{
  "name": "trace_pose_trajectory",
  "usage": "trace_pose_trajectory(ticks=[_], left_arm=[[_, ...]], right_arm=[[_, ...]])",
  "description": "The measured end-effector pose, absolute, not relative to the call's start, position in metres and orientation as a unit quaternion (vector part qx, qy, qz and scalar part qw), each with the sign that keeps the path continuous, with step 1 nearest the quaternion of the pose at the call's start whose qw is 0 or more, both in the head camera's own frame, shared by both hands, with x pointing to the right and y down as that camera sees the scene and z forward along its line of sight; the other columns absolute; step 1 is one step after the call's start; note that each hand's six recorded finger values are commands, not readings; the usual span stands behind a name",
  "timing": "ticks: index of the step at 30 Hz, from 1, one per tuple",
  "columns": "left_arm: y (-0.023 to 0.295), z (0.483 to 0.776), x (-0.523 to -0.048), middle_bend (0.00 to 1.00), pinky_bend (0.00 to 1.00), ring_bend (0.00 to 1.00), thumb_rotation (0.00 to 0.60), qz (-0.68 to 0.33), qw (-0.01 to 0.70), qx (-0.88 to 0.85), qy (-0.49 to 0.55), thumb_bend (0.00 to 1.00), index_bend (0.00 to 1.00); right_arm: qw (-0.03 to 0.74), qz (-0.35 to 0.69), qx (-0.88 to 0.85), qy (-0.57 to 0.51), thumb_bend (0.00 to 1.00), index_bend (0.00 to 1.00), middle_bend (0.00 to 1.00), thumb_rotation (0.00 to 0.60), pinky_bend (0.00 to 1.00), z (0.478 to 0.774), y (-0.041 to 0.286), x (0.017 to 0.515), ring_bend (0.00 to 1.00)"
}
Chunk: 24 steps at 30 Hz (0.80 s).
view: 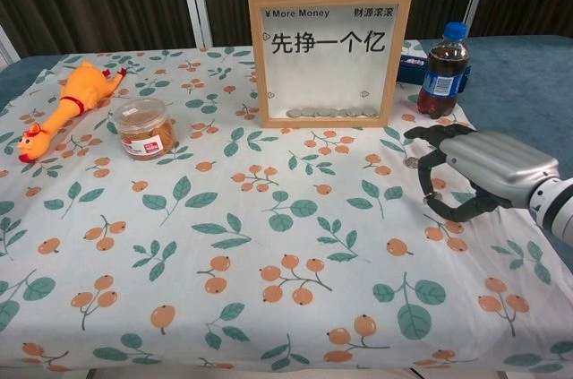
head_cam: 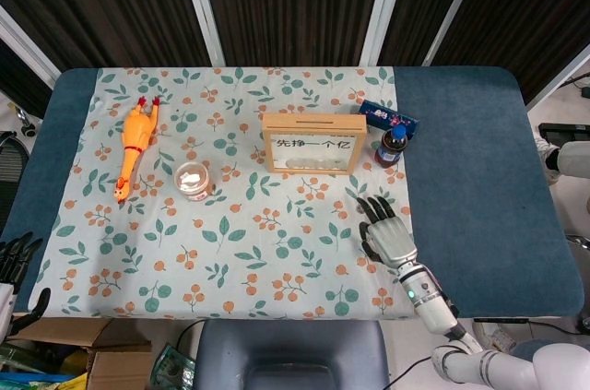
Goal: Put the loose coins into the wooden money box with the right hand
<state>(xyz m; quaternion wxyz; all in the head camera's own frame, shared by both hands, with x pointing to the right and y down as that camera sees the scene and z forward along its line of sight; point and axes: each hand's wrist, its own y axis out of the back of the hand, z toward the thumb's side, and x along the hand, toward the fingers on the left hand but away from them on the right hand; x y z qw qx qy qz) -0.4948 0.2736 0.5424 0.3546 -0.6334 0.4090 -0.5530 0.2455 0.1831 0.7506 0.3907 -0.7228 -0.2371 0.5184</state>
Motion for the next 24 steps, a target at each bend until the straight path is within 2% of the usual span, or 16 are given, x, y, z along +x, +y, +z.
trace_pose_trajectory(ticks=[6, 12, 18, 24], left_arm=[[0.273, 0.543, -0.495, 0.00, 0.00, 0.00, 0.600, -0.554, 0.354, -0.633, 0.409, 0.44, 0.00], [0.273, 0.544, -0.495, 0.00, 0.00, 0.00, 0.600, -0.555, 0.354, -0.632, 0.409, 0.44, 0.00], [0.273, 0.545, -0.493, 0.00, 0.00, 0.00, 0.600, -0.556, 0.355, -0.633, 0.406, 0.44, 0.00], [0.272, 0.547, -0.493, 0.00, 0.00, 0.00, 0.600, -0.558, 0.355, -0.632, 0.405, 0.44, 0.00]], right_arm=[[0.392, 0.512, -0.724, -0.245, 0.60, 0.71, 0.18, 0.600, 0.00, 0.747, 0.181, 0.243, 0.00], [0.407, 0.477, -0.728, -0.276, 0.60, 0.71, 0.18, 0.600, 0.00, 0.721, 0.170, 0.234, 0.00], [0.419, 0.424, -0.736, -0.320, 0.60, 0.71, 0.18, 0.600, 0.00, 0.675, 0.146, 0.215, 0.00], [0.439, 0.372, -0.727, -0.375, 0.60, 0.71, 0.18, 0.600, 0.00, 0.612, 0.102, 0.190, 0.00]])
